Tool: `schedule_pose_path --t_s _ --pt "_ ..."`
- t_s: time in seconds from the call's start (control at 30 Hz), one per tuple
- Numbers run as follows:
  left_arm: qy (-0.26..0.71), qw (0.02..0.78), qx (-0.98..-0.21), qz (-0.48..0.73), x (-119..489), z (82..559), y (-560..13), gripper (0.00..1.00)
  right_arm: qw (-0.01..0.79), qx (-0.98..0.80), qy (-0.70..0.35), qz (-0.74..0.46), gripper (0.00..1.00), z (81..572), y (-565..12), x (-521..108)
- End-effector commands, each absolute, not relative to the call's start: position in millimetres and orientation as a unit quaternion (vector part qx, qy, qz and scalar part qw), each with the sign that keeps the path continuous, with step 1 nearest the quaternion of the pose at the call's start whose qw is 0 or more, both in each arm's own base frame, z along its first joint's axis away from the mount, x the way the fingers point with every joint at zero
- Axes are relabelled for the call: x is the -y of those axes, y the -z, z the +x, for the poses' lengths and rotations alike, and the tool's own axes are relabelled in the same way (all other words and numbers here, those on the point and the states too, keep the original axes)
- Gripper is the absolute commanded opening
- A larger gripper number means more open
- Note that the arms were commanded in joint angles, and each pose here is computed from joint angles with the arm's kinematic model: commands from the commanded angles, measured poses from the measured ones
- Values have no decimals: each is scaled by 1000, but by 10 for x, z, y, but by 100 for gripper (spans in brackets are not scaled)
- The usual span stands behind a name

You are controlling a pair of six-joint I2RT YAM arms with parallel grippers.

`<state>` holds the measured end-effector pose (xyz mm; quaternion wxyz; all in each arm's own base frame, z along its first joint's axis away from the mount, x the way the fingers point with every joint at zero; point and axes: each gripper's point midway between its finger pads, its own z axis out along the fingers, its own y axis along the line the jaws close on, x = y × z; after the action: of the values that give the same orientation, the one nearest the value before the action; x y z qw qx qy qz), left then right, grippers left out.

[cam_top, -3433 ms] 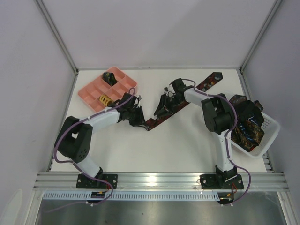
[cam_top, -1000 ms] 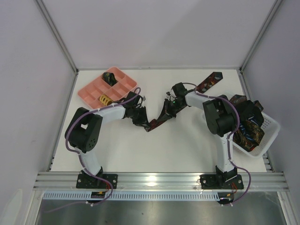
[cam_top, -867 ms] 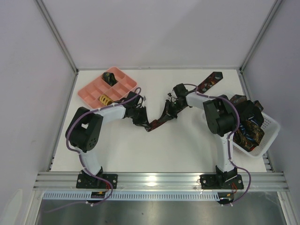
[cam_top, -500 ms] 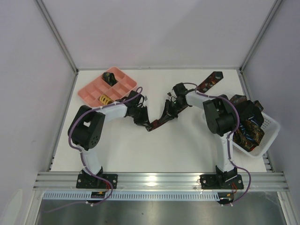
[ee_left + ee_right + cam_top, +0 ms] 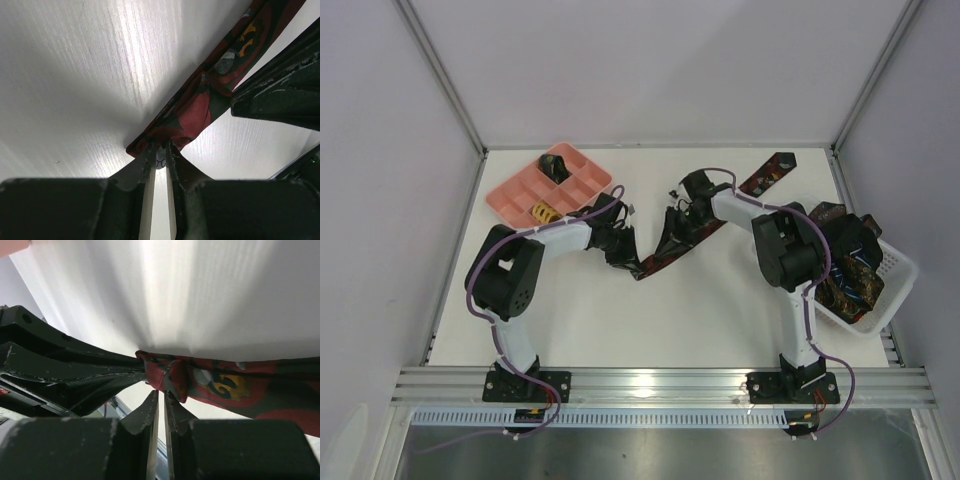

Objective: Roll the ties
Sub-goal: Roll the tie

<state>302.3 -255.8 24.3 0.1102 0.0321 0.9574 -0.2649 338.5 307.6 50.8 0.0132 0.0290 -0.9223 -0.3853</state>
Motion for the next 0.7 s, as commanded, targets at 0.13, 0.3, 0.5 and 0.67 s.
schedule_pose_path --t_s 0.13,0.3,0.5,0.67 --pt "227 102 -967 45 2441 2960 -77 20 15 911 409 39 8 3453 -491 -3227" --pt "226 105 -967 46 2435 2966 -89 19 26 921 388 30 6 3422 -259 -3154" --pt "245 115 -962 30 2465 2946 -245 21 26 931 362 20 4 3416 -70 -3053" --pt "282 124 -951 -26 2442 2832 -459 40 21 938 345 17 4 3431 25 -2970"
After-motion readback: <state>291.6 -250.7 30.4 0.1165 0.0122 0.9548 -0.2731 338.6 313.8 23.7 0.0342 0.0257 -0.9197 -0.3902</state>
